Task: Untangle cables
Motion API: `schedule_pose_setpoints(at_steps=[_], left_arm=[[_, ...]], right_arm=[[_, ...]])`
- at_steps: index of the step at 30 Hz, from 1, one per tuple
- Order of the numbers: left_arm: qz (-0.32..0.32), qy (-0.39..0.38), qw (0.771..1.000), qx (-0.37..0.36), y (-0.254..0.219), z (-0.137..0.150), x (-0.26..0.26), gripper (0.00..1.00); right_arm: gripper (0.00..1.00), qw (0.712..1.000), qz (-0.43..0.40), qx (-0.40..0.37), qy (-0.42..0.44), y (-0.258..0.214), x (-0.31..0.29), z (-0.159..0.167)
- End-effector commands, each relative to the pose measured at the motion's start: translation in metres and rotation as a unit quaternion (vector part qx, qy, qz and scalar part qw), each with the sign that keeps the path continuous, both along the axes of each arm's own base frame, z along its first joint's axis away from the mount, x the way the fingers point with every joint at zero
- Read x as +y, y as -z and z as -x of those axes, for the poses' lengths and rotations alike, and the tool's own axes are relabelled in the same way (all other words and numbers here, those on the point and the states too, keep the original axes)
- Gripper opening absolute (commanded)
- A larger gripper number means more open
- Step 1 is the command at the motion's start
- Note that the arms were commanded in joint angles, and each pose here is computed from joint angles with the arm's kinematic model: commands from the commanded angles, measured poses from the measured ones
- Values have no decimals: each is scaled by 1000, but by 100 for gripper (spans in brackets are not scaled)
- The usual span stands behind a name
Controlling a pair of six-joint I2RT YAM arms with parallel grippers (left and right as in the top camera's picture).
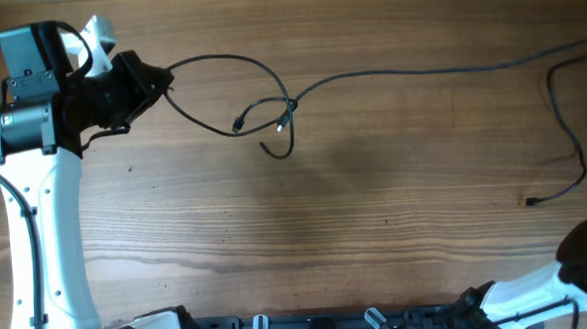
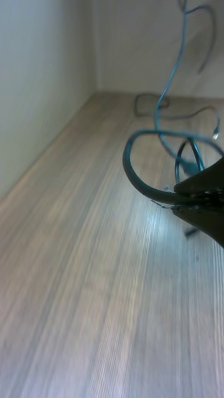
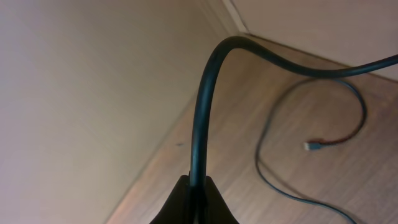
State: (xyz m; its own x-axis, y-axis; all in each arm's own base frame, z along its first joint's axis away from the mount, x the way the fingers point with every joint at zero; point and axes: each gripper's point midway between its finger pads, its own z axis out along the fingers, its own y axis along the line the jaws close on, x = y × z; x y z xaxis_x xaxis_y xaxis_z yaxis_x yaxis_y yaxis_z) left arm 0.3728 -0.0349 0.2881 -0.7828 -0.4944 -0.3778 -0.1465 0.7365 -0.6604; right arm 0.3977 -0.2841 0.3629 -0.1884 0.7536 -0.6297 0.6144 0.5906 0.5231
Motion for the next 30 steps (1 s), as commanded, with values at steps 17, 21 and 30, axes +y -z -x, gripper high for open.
schedule_pose_setpoints(at_steps=[17, 21, 30], left_arm=[[-285, -351, 883, 129, 56, 16, 154, 4], [-250, -326, 903, 126, 59, 9, 139, 4], [-98, -34, 995, 12, 35, -32, -15, 4]], right_arm=[[4, 988, -11, 80, 132, 62, -68, 16], [30, 989, -13, 111, 99, 75, -57, 17], [100, 982, -115, 109, -99, 91, 35, -7]])
